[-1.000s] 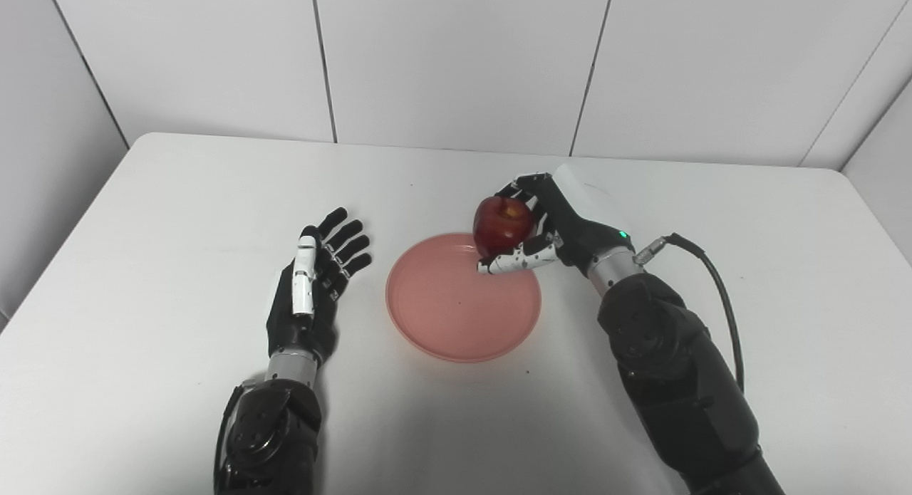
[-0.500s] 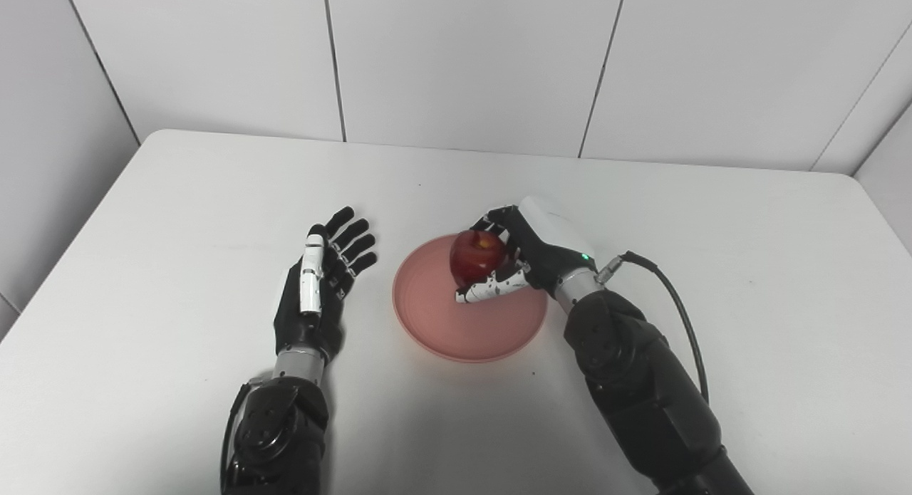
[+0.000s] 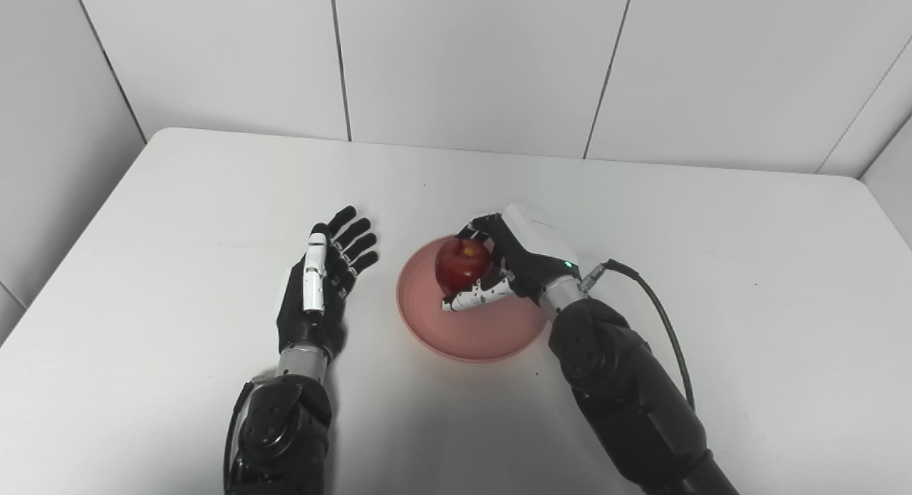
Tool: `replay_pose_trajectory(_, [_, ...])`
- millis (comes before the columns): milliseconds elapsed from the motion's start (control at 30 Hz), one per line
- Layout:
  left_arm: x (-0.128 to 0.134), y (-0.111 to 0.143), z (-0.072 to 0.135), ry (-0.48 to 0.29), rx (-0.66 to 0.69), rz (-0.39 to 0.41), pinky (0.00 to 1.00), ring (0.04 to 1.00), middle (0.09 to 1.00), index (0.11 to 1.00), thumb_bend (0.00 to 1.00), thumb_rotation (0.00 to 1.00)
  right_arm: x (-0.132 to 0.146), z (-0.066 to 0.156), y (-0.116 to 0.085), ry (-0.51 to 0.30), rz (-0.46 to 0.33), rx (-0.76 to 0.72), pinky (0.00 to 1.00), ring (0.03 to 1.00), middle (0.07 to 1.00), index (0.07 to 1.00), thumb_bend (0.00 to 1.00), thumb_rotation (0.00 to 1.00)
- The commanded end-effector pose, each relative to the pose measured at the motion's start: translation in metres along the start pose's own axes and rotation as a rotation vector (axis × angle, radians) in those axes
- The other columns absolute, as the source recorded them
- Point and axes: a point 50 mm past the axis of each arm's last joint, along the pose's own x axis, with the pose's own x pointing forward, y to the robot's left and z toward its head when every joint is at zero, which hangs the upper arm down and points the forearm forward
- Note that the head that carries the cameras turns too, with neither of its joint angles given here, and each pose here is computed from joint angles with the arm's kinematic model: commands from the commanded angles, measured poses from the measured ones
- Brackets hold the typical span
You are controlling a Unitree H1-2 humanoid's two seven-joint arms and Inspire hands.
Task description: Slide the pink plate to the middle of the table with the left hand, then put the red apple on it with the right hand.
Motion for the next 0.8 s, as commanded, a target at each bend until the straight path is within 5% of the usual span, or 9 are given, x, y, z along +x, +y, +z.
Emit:
replay_pose_trajectory(0, [0.004, -0.007, 0.013, -0.051, 0.0, -0.017, 0.79, 0.804, 0.807, 0.788, 0.38, 1.0, 0.004, 0.008, -0.005, -0.039, -0.017, -0.016, 0.22, 0.323, 0.431, 0.49, 0.51, 0.14])
replay_pose_trajectory(233, [0.005, -0.007, 0.012, -0.049, -0.004, -0.018, 0.8, 0.804, 0.807, 0.788, 0.38, 1.0, 0.002, 0.009, -0.004, -0.038, -0.036, -0.057, 0.19, 0.29, 0.412, 0.49, 0.51, 0.15])
replay_pose_trajectory(500, [0.004, -0.008, 0.012, -0.046, -0.006, -0.015, 0.79, 0.802, 0.805, 0.785, 0.38, 1.0, -0.001, 0.013, -0.009, -0.021, -0.032, -0.093, 0.28, 0.397, 0.526, 0.494, 0.52, 0.16])
replay_pose_trajectory(533, [0.004, -0.007, 0.012, -0.046, -0.006, -0.016, 0.79, 0.802, 0.805, 0.786, 0.39, 1.0, -0.002, 0.013, -0.009, -0.021, -0.029, -0.098, 0.27, 0.399, 0.538, 0.628, 0.71, 0.29])
replay_pose_trajectory(600, [0.004, -0.007, 0.011, -0.045, -0.007, -0.017, 0.79, 0.801, 0.804, 0.785, 0.39, 1.0, -0.003, 0.014, -0.01, -0.019, -0.025, -0.105, 0.19, 0.307, 0.463, 0.721, 0.81, 0.36])
replay_pose_trajectory(667, [0.004, -0.008, 0.012, -0.044, -0.008, -0.017, 0.79, 0.802, 0.804, 0.785, 0.39, 1.0, -0.005, 0.015, -0.012, -0.023, -0.03, -0.121, 0.2, 0.317, 0.474, 0.752, 0.85, 0.37])
replay_pose_trajectory(767, [0.004, -0.007, 0.012, -0.042, -0.01, -0.017, 0.79, 0.804, 0.806, 0.788, 0.39, 1.0, -0.007, 0.017, -0.015, -0.033, -0.037, -0.147, 0.45, 0.63, 0.753, 0.803, 0.95, 0.43])
